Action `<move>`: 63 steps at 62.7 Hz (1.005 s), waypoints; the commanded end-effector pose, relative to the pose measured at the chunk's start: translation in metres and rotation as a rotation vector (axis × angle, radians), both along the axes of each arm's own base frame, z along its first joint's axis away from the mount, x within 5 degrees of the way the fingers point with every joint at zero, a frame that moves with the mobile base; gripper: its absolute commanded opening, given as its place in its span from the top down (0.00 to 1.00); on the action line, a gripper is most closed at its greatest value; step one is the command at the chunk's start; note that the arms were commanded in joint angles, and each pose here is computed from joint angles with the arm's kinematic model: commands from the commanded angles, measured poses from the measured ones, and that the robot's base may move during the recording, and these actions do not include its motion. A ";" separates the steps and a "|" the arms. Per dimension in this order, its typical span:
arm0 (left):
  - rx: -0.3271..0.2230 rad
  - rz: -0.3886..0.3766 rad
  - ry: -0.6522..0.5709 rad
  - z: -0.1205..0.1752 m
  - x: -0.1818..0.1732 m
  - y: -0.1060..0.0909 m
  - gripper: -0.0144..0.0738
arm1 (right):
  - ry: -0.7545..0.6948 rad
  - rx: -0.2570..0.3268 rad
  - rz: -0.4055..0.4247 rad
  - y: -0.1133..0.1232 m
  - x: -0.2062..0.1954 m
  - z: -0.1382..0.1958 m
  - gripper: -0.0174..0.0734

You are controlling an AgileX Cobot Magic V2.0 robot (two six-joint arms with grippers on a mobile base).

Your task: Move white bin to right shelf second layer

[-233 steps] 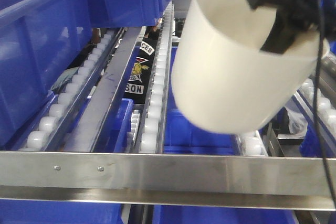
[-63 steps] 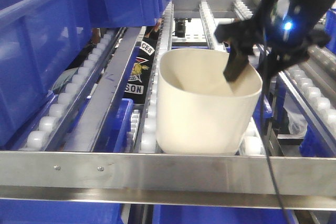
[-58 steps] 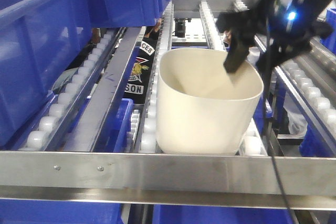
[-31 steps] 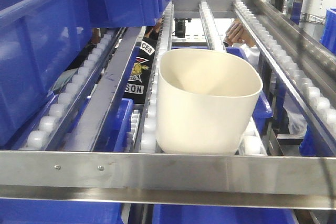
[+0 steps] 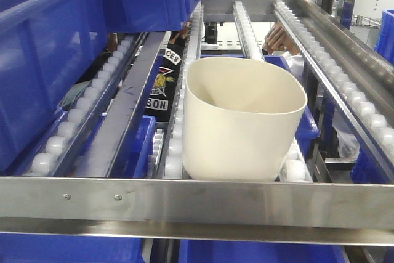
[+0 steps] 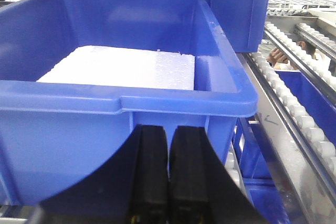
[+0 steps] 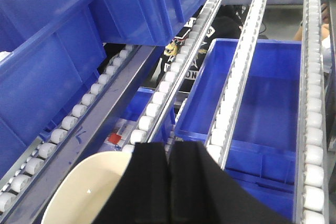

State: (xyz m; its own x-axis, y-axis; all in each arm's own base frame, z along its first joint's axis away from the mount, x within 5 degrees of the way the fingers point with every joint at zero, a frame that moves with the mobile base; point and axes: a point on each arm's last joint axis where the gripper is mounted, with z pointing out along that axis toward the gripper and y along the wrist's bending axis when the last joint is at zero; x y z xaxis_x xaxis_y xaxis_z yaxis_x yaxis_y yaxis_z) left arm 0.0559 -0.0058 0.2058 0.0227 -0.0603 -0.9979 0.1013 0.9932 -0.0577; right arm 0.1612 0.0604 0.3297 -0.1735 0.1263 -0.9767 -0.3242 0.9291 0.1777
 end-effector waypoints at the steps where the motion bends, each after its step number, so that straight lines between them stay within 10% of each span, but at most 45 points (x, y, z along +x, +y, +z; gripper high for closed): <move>1: -0.025 0.000 -0.050 -0.005 0.001 0.000 0.74 | -0.140 0.038 -0.018 -0.003 -0.002 0.021 0.75; 43: -0.025 0.000 -0.050 -0.005 0.001 0.000 0.74 | -0.121 0.031 -0.017 -0.004 -0.005 0.017 0.75; 63: -0.025 0.000 -0.050 -0.005 0.001 0.000 0.74 | -0.129 0.028 -0.217 -0.045 -0.052 -0.026 0.75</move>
State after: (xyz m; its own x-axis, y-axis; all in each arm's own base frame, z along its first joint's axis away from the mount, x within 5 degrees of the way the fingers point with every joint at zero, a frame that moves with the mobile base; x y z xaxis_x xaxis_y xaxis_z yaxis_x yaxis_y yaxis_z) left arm 0.0559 -0.0058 0.2058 0.0227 -0.0603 -0.9979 0.1013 0.9932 -0.0577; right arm 0.1183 0.0228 0.2966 -0.1288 0.1580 -0.9790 -0.1695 0.9692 0.1787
